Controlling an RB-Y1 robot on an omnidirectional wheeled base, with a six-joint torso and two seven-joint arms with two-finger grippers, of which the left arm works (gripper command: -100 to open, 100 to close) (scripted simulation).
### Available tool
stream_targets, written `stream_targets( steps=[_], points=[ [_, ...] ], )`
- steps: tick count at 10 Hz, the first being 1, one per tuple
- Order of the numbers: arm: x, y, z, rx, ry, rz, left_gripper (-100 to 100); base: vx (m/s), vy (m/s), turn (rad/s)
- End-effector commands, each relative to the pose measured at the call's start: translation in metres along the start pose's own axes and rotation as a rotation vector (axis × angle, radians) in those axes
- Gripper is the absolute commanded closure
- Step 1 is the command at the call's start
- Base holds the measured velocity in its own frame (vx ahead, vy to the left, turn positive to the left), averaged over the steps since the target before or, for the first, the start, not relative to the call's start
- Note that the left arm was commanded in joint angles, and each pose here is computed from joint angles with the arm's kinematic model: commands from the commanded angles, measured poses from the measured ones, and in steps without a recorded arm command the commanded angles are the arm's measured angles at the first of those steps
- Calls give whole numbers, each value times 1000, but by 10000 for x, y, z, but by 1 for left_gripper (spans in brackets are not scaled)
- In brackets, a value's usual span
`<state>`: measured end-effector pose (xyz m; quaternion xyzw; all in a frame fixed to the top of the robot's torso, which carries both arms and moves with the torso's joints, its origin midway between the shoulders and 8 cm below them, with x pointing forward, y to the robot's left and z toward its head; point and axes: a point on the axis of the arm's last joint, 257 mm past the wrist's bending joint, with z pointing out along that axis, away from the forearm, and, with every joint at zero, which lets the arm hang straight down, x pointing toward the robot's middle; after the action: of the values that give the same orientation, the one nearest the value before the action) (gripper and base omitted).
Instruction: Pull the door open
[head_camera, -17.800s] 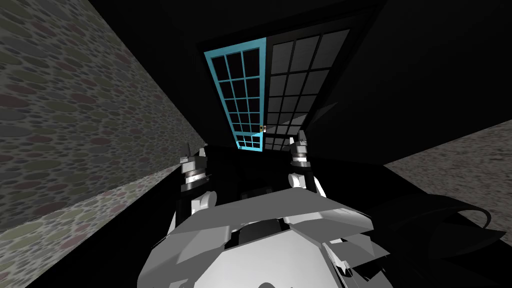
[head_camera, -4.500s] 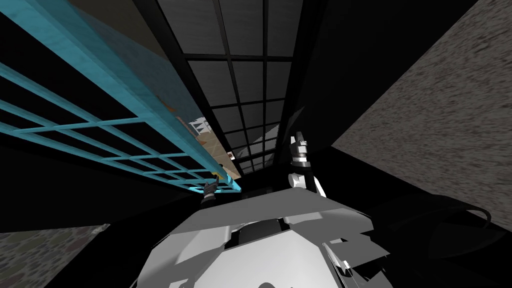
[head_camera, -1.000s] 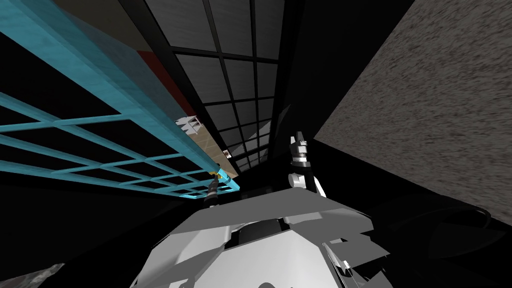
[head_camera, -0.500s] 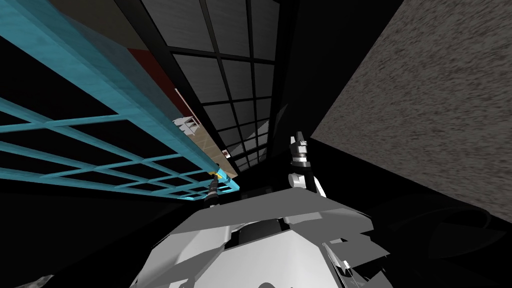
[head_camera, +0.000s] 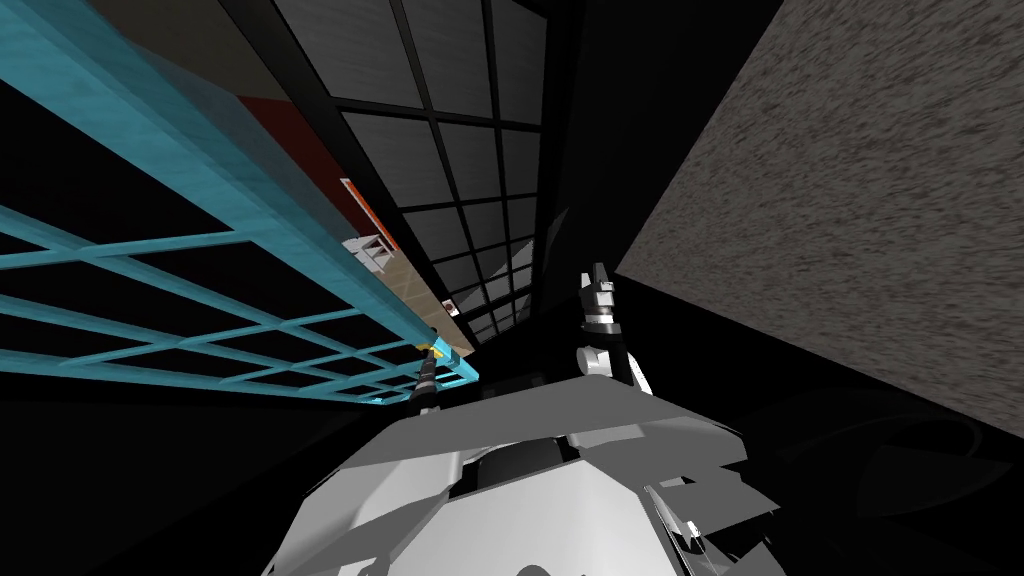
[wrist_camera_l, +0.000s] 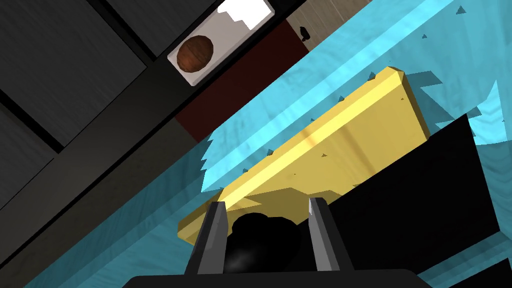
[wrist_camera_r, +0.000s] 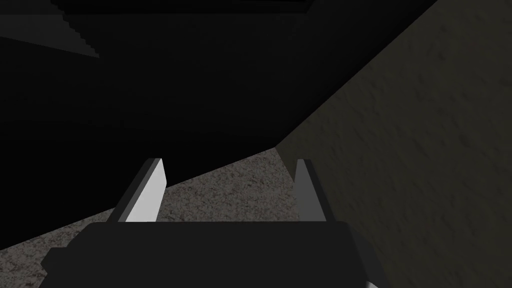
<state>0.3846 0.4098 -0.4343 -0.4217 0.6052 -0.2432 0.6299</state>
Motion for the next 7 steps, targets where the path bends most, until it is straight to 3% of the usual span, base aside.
stream_targets(
  steps=[1, 5, 7],
  points=[
    [-207, 113, -6, -16, -30, -21, 100, -44, 25, -49],
    [-216, 85, 24, -10, -37, -141, 100, -49, 22, -85],
    [-216, 85, 24, -10, -38, -157, 100, -39, 21, -25]
  ],
)
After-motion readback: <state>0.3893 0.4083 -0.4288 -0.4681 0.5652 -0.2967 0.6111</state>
